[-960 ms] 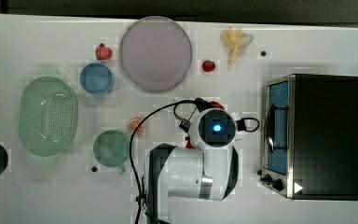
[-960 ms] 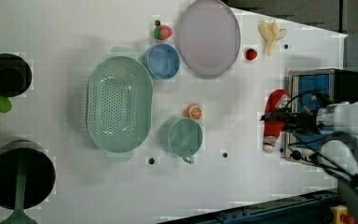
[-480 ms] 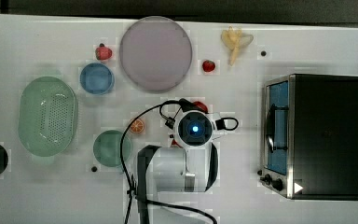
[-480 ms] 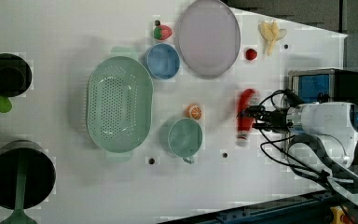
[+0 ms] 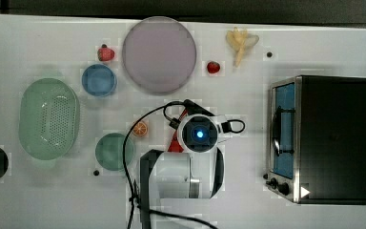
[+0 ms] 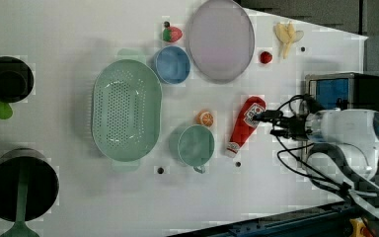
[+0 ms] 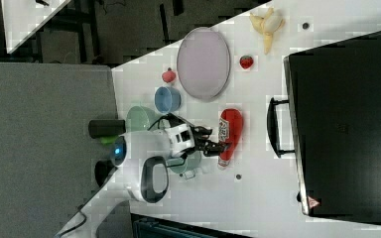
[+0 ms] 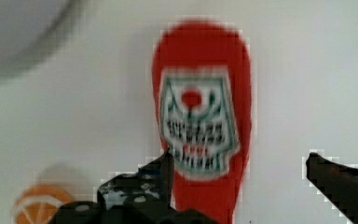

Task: Pick ketchup from plate and place it on table.

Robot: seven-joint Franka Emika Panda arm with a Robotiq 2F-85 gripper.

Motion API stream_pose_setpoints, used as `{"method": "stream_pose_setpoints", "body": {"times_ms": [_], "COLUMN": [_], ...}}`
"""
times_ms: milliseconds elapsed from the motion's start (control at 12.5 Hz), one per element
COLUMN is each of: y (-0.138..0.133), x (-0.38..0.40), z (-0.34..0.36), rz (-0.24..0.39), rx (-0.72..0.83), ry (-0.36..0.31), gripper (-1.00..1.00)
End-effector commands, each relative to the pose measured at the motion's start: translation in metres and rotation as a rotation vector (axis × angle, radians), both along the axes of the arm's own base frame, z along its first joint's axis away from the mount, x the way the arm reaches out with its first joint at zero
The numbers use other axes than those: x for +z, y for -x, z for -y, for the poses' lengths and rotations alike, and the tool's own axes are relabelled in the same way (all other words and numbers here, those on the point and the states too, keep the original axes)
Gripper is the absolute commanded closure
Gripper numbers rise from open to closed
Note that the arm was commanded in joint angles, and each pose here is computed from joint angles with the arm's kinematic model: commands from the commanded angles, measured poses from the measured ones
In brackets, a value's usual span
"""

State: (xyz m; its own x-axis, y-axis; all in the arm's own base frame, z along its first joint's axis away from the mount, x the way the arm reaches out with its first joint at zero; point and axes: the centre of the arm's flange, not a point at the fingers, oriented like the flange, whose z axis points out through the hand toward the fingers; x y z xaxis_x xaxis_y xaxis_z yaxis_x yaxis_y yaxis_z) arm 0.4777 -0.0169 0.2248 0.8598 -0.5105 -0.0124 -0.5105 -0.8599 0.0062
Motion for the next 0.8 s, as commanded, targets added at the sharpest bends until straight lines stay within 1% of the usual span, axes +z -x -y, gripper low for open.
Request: {"method": "stream_pose_setpoints", "body": {"times_ms": [80, 560, 640, 800], "y": [-0.035, -0.055, -0.057, -0.06], "x": [0.101, 0.244, 0.263, 0.3], "z": [0.006, 0.008, 0.007, 0.008], "rz": [0.164, 0.083, 0.066, 0.058], "rx": [-0.095, -0.284, -0.289, -0.292], "ry": [0.013, 0.025, 0.027, 0.029], "gripper": [-1.0, -1.0, -1.0, -1.0]}}
